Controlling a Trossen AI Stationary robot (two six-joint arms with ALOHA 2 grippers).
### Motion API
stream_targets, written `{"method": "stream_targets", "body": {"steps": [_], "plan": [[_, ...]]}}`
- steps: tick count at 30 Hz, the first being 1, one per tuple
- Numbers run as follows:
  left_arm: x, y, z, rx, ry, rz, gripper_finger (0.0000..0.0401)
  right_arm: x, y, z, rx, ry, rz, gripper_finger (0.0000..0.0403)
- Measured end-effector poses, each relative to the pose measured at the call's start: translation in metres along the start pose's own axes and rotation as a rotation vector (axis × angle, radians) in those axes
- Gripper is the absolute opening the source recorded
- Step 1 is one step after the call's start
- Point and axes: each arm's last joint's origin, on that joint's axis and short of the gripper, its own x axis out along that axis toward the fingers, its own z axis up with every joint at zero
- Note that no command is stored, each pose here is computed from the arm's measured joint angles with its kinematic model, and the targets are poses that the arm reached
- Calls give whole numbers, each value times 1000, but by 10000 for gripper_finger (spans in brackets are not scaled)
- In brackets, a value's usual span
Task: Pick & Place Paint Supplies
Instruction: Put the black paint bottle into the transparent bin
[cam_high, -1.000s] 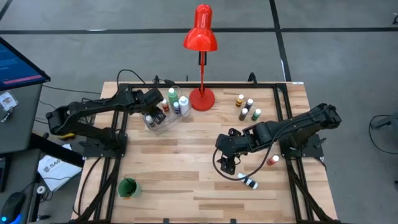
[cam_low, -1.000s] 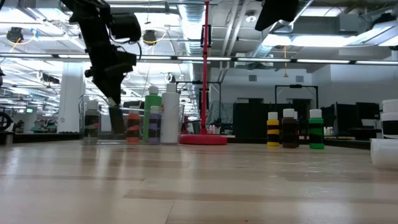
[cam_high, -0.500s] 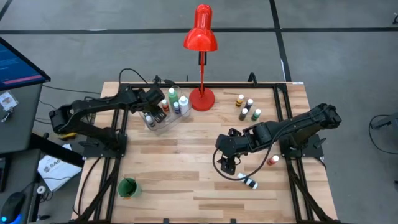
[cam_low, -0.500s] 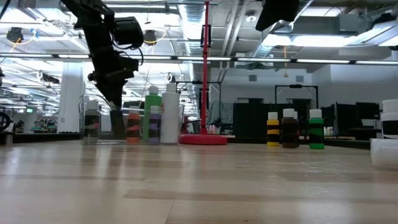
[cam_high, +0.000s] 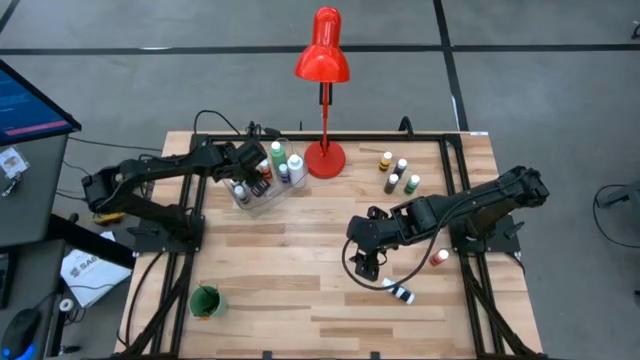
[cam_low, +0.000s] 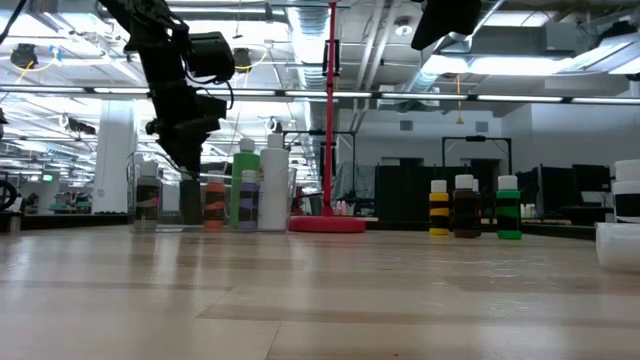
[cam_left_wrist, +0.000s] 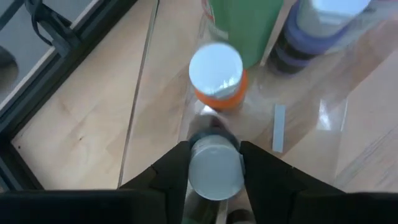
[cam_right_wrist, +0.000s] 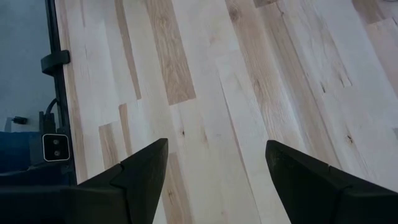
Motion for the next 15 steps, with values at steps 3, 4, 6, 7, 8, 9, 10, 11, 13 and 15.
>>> {"method": "stream_targets", "body": {"steps": [3, 4, 6, 7, 8, 9, 10, 11, 13, 15], "plan": [[0, 0, 1, -4, -12, -2, 153, 0, 0, 0, 0, 0, 0, 265], [0, 0, 1, -4, -14, -2, 158, 0, 0, 0, 0, 0, 0, 265], [0, 0, 2, -5, -16, 0, 164, 0, 0, 0, 0, 0, 0, 265], [0, 0, 2, -5, -18, 5, 166, 0, 0, 0, 0, 0, 0, 265], [0, 0, 2, -5, -21, 13, 168, 0, 0, 0, 0, 0, 0, 265], [0, 0, 2, 2, -24, 20, 169, 0, 0, 0, 0, 0, 0, 265], [0, 1, 2, 17, -25, 26, 169, 0, 0, 0, 0, 0, 0, 265], [0, 1, 2, 26, -26, 33, 170, 0, 0, 0, 0, 0, 0, 265], [0, 1, 2, 42, -29, 43, 170, 0, 0, 0, 0, 0, 0, 265], [0, 1, 2, 45, -30, 52, 170, 0, 1, 0, -2, 1, 2, 265]]}}
